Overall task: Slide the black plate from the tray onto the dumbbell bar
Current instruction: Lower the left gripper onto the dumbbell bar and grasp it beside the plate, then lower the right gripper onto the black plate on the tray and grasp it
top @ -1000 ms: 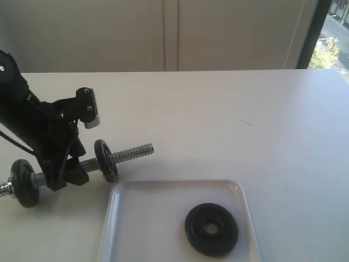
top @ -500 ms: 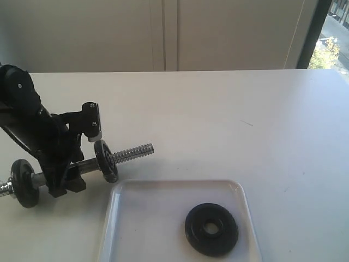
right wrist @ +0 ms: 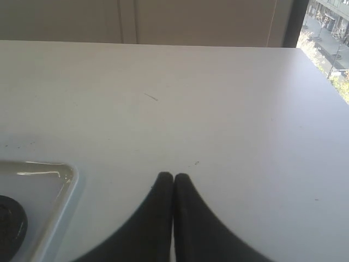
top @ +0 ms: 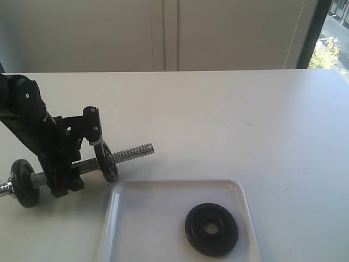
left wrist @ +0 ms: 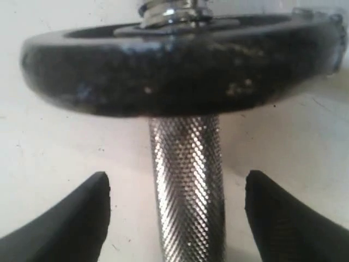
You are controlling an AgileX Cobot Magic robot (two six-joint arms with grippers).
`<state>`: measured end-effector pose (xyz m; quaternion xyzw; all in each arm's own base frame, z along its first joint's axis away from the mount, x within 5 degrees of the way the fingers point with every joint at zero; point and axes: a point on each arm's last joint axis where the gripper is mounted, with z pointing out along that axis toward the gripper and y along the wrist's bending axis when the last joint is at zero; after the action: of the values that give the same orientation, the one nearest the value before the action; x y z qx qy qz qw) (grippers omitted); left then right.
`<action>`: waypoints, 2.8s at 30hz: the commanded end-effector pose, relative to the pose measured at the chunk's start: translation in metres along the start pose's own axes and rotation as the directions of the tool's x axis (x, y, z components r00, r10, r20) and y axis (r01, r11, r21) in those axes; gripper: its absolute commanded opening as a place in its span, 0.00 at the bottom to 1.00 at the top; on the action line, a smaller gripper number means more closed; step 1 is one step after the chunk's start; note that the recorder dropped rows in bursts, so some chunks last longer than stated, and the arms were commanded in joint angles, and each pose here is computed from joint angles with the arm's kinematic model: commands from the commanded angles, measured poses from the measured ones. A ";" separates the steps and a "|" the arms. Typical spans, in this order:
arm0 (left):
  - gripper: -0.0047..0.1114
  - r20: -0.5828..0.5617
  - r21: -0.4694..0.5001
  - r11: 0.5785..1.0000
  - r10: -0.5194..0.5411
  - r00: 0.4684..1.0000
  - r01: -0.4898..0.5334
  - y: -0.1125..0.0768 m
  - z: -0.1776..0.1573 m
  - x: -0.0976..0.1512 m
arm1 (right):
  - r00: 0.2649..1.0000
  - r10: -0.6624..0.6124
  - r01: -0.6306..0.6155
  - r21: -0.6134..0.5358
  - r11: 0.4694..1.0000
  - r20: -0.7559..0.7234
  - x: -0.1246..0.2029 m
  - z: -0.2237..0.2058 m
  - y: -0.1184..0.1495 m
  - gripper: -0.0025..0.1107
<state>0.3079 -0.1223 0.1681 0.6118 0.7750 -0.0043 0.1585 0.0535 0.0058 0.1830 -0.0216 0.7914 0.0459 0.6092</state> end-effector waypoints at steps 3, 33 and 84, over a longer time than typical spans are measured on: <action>0.47 0.005 -0.002 0.999 -0.038 0.999 0.038 0.000 -0.001 -0.001 | 1.000 0.004 -0.004 -0.006 1.000 0.008 0.000 0.000 0.000 0.02; 0.04 0.089 -0.002 0.996 -0.086 0.992 0.087 -0.007 -0.041 -0.008 | 0.994 0.031 -0.029 -0.015 0.999 0.103 -0.009 -0.001 0.001 0.02; 0.04 0.130 -0.009 0.995 -0.095 0.987 0.097 -0.011 -0.058 -0.011 | 0.385 -0.683 0.112 -0.703 0.703 -0.621 -0.046 0.157 0.147 0.16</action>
<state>0.2858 -0.1205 0.2005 0.5858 0.7924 -0.0415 0.1650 0.2028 0.1620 0.1978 -0.4176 0.8985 0.0869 0.1036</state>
